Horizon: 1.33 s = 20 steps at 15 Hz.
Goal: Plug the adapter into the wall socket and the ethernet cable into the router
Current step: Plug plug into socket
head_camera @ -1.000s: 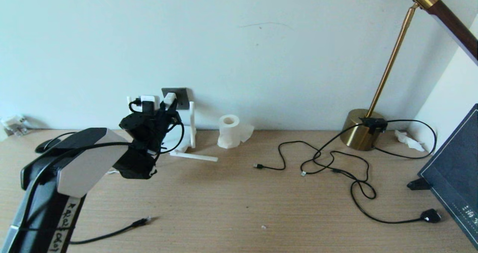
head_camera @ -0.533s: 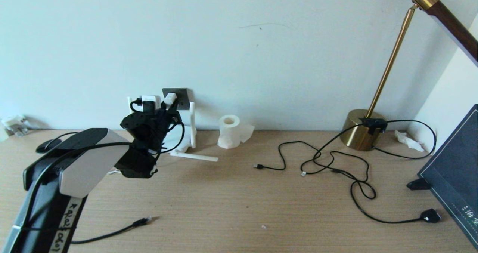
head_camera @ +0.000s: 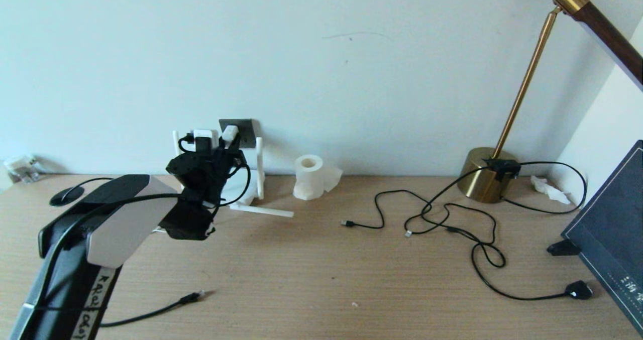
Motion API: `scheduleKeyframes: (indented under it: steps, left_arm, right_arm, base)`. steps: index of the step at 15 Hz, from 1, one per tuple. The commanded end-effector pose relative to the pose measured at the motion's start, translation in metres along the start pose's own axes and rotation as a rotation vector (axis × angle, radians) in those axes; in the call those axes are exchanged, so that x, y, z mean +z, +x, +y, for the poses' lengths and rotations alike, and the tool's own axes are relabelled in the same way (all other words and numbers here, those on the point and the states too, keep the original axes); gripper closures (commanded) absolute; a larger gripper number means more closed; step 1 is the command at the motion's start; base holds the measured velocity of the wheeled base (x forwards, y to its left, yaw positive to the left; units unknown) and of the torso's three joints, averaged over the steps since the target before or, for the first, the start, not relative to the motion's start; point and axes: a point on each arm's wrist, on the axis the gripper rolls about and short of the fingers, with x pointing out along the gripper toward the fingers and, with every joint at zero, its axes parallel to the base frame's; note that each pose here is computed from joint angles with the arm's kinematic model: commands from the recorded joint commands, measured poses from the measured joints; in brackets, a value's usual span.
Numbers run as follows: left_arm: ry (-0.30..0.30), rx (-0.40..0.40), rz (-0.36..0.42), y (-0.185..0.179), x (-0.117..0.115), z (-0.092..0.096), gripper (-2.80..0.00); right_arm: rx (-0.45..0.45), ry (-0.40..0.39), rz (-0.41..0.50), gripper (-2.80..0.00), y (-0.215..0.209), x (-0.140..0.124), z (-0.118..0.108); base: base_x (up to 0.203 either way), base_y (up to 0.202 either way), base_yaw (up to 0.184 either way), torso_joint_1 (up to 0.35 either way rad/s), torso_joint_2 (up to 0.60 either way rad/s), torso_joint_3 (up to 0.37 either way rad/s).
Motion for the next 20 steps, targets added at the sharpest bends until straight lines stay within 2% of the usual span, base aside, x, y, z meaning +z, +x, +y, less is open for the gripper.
scheduleKeyframes:
  steps: [1,5,14,20]
  left_arm:
    - [0.009,0.009,-0.003,0.0028,-0.0046,-0.0005,0.00]
    - [0.006,0.026,0.015,0.0037,-0.0053,-0.0039,0.00]
    - [0.017,0.028,0.000,0.0067,-0.0021,-0.0048,0.00]
    - [0.018,0.024,0.016,0.0055,-0.0107,-0.0077,0.00]
  right_arm:
    - [0.000,0.000,0.001,-2.80,0.0000,0.0000,0.0000]
    - [0.001,0.000,0.002,-2.80,0.0001,0.0001,0.0000]
    - [0.000,0.000,0.000,-2.80,0.0000,0.0000,0.0000]
    - [0.000,0.000,0.002,-2.80,0.0001,0.0000,0.0000]
  base:
    - [0.000,0.000,0.000,0.000,0.00,0.000]
    - [0.000,0.000,0.000,0.000,0.00,0.000]
    - [0.000,0.000,0.000,0.000,0.00,0.000]
    - [0.000,0.000,0.000,0.000,0.00,0.000]
